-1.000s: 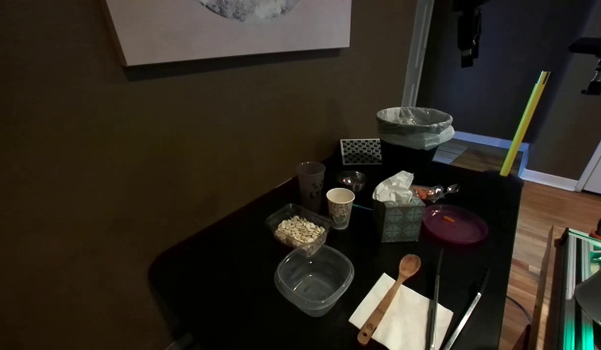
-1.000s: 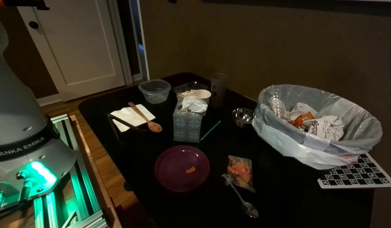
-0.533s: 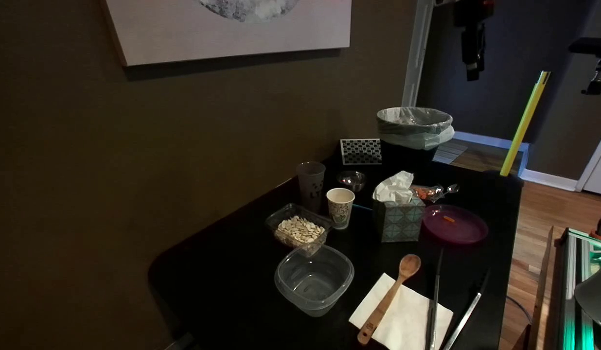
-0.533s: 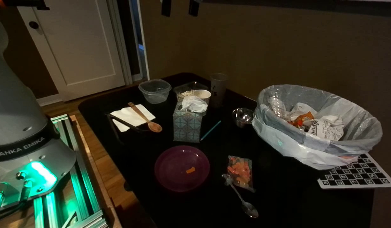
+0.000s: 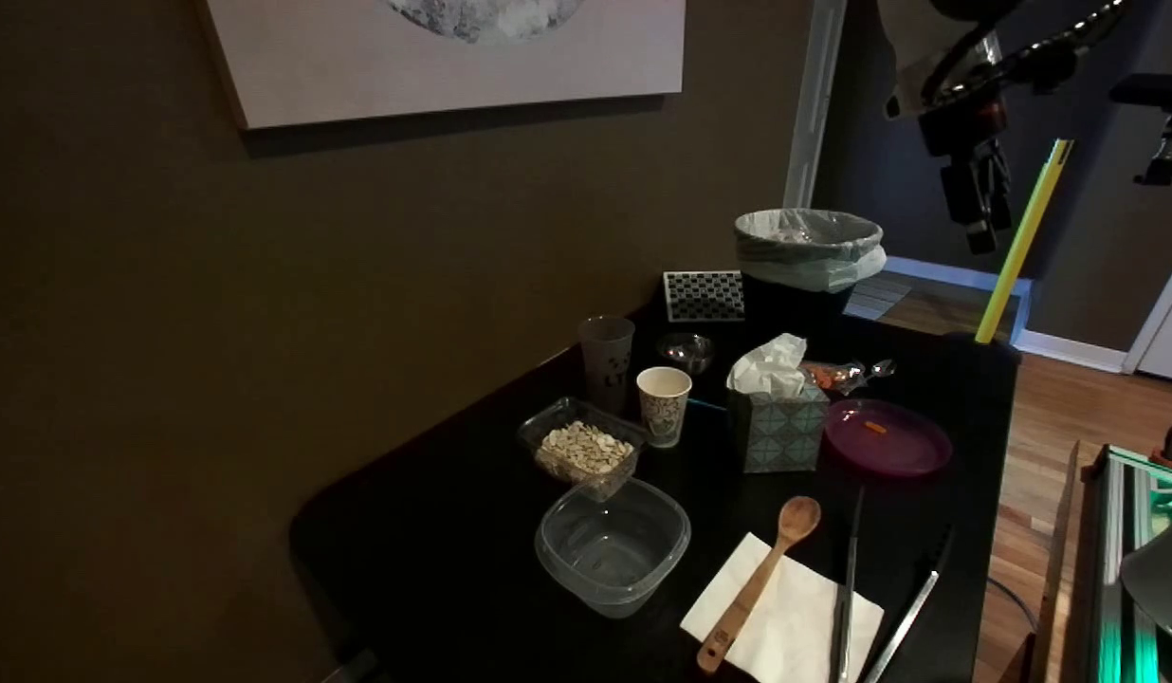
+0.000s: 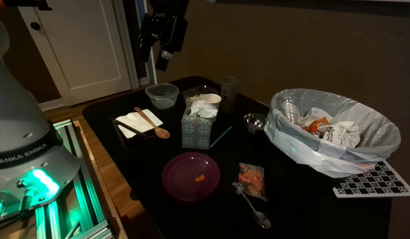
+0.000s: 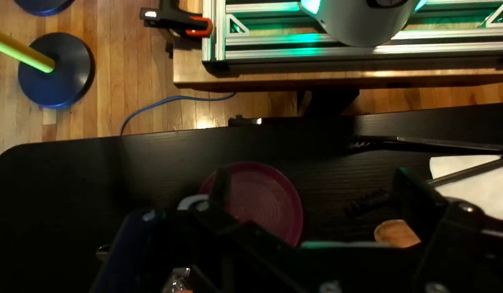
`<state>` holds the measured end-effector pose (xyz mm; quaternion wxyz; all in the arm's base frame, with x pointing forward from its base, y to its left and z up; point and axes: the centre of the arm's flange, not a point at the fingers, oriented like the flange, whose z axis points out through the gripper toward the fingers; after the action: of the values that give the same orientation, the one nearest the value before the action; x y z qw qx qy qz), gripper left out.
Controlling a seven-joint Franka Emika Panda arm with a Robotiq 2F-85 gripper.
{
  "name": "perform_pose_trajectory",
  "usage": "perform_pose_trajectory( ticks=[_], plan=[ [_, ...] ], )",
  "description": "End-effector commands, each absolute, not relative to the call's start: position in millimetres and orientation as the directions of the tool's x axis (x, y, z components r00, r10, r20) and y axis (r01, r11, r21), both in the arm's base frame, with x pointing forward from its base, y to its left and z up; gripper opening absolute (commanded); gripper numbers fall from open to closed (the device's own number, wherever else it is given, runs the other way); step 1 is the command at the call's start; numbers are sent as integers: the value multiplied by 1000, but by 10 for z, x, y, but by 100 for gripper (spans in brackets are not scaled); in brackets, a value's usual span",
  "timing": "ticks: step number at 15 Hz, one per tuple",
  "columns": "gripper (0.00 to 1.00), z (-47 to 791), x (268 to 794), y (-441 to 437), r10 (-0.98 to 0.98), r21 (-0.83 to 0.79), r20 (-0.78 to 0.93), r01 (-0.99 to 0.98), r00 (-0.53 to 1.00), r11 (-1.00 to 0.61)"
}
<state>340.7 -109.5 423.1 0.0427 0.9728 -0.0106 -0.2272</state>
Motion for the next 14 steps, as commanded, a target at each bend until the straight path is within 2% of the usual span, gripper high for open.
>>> perform_pose_trajectory(
  ticks=[1, 5, 9, 13, 14],
  plan=[
    [100, 3878, 3038, -1115, -92, 147, -383, -38, 919, -988],
    [100, 3602, 2910, -1243, -89, 171, -289, -40, 953, -985],
    [100, 3289, 2834, -1423, -102, 115, -198, -80, 975, -990],
    [100, 3135, 2884, -1656, -164, 107, -144, -149, 976, -983],
    [100, 3416, 3050, -1615, -142, 115, -154, -125, 978, -986]
  ],
)
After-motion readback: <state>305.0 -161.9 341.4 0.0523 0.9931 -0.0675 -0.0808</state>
